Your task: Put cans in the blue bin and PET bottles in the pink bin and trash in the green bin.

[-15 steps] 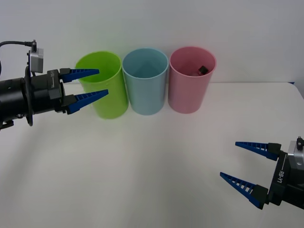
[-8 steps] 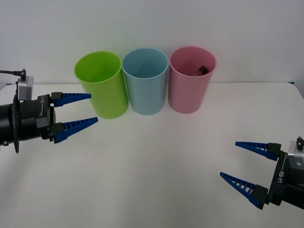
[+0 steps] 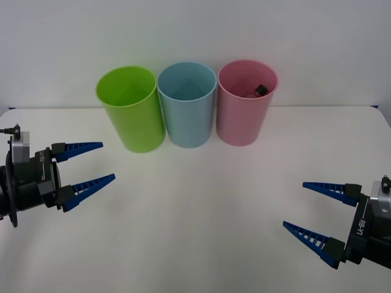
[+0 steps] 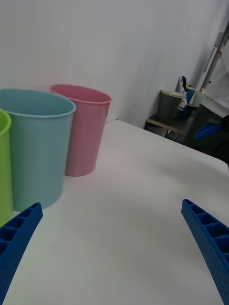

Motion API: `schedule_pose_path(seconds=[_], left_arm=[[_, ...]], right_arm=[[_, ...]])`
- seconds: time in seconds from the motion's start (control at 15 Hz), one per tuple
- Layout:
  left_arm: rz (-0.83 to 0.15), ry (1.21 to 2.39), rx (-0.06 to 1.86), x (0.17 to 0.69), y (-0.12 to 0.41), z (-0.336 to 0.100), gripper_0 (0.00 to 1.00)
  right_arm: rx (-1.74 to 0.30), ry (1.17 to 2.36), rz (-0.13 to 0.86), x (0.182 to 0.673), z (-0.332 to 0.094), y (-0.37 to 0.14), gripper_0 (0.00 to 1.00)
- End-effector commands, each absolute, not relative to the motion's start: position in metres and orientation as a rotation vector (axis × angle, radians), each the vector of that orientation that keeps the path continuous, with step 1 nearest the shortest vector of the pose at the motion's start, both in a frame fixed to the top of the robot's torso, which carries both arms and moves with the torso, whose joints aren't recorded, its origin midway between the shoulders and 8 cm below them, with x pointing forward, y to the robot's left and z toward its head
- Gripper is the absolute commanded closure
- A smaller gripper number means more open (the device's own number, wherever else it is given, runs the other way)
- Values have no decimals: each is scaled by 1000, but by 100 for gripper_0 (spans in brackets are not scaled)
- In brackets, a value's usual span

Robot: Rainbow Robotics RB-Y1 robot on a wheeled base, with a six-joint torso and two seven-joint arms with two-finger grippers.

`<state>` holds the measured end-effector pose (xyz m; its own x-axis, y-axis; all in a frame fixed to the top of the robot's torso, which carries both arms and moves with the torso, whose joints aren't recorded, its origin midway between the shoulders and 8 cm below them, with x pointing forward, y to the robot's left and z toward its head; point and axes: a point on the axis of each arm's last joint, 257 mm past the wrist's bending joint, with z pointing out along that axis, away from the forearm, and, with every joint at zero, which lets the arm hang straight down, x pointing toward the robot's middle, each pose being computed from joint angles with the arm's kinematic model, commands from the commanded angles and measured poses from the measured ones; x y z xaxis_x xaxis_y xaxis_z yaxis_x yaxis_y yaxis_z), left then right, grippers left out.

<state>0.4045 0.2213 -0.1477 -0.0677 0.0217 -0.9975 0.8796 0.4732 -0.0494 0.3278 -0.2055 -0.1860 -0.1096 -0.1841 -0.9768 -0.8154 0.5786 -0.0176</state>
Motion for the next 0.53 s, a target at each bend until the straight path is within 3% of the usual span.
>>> schedule_pose_path(seconds=[0.07, 0.27, 0.53], left_arm=[[-782, 1507, 824, 395, 234, -159, 0], [-702, 1552, 818, 384, 252, -165, 0], [-701, 1585, 785, 371, 261, -176, 0]], right_arm=[[-854, 1625, 664, 328, -186, -206, 0], [-854, 1625, 664, 328, -186, -206, 0], [-854, 1625, 664, 328, -186, -206, 0]])
